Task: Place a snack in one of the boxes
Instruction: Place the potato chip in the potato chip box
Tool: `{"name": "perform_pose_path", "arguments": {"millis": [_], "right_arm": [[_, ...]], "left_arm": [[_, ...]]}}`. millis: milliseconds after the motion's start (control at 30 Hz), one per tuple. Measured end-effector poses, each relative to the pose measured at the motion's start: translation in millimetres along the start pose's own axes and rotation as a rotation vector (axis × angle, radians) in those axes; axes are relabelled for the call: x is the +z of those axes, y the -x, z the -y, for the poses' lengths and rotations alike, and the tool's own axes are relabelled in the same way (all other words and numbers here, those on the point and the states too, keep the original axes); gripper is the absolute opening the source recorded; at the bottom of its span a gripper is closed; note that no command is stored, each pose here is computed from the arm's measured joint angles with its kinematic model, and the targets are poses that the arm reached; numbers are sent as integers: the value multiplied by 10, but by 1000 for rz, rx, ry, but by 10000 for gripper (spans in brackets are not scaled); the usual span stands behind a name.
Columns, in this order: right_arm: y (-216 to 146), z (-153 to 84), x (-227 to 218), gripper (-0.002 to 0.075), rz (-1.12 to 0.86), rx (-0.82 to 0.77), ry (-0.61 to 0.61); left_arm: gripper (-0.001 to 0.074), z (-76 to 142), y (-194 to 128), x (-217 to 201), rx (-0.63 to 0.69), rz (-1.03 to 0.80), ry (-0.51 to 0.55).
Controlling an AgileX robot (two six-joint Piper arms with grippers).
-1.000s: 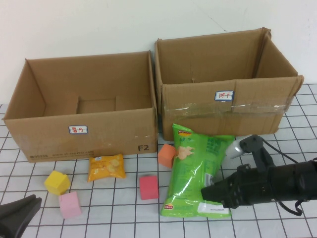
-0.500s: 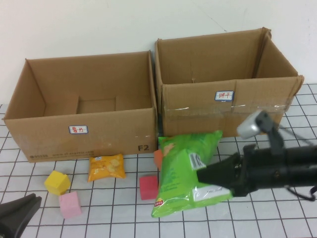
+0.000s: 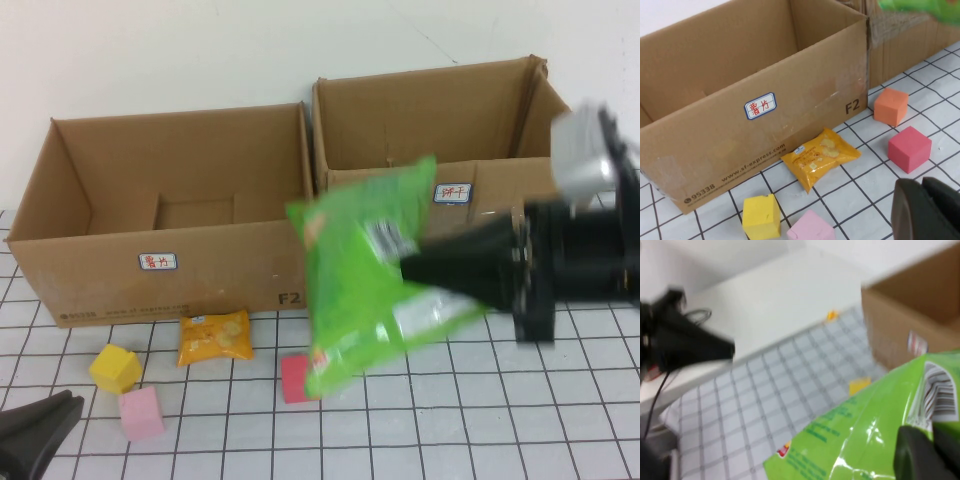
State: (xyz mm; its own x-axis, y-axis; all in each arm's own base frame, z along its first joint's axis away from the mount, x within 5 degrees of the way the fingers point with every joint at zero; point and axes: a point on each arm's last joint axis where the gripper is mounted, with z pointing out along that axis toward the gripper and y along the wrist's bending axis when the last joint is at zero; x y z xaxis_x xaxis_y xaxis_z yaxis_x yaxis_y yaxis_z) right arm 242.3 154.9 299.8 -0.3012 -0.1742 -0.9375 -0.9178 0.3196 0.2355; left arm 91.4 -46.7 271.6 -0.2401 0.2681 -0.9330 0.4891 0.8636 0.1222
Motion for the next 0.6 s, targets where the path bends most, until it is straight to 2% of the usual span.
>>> {"name": "perform_pose_path", "arguments": {"millis": [267, 600], "right_arm": [[646, 56, 184, 0, 94, -154, -15], [1027, 440, 786, 0, 138, -201, -20]], "left_arm": [[0, 0, 0, 0, -2, 0, 0], [-1, 2, -17, 0, -2, -19, -2]]}}
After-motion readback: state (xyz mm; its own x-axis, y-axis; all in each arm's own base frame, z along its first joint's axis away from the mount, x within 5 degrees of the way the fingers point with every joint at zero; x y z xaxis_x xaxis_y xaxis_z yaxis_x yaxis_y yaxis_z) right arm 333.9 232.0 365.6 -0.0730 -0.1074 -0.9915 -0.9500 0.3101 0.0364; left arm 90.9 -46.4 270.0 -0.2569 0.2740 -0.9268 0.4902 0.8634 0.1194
